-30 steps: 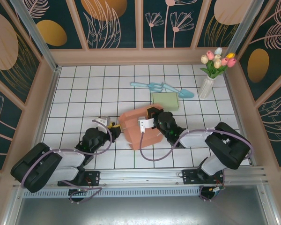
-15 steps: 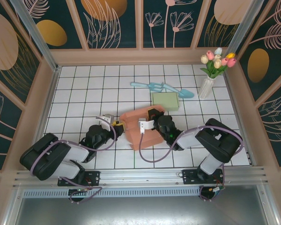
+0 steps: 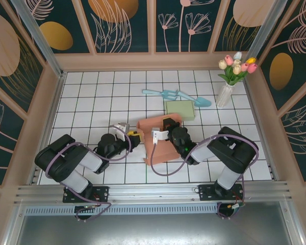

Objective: Fold the paper box

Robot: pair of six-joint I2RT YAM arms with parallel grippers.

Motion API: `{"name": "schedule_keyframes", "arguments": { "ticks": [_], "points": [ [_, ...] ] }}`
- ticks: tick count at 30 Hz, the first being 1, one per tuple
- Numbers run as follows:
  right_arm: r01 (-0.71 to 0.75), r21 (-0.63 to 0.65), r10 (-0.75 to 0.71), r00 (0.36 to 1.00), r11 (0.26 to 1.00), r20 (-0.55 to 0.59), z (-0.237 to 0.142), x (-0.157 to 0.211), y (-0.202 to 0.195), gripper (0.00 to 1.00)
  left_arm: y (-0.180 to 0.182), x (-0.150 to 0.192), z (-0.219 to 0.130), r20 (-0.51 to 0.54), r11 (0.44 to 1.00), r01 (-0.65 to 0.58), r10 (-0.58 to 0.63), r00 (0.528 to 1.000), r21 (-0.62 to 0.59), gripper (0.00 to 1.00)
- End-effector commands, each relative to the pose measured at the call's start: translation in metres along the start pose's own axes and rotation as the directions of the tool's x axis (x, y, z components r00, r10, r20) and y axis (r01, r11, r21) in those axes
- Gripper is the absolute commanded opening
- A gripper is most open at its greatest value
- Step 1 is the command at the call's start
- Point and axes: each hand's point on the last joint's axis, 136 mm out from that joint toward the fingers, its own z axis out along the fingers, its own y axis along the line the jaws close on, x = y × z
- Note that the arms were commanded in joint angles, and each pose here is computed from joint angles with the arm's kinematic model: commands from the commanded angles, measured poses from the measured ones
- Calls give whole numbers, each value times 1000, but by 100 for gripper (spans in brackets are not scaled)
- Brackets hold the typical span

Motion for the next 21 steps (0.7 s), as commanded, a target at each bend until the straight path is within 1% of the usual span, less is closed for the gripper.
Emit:
{"name": "schedule_keyframes", "arguments": {
  "ticks": [1, 6, 11, 15, 21],
  "points": [
    [9, 3, -9, 1000, 1000, 21, -4, -6, 7, 0, -18, -13, 7, 36, 997, 4, -7, 999, 80, 37],
    [8, 0, -8, 999, 1000, 43, -8, -10, 9, 0, -10, -9, 17, 20, 999, 17, -18, 1000, 40, 36],
    [17, -12, -16, 999, 1000, 44, -9, -11, 13, 0, 6, -5, 23, 18, 999, 33, -32, 999, -32, 37],
    [21, -25, -20, 999, 999, 51, -9, -14, 17, 0, 18, -9, 23, 40, 993, 46, -42, 998, -105, 43],
    [17, -37, -15, 998, 999, 60, -9, -17, 19, 0, 19, -13, 28, 70, 991, 84, -77, 995, -101, 47]
  ]
}}
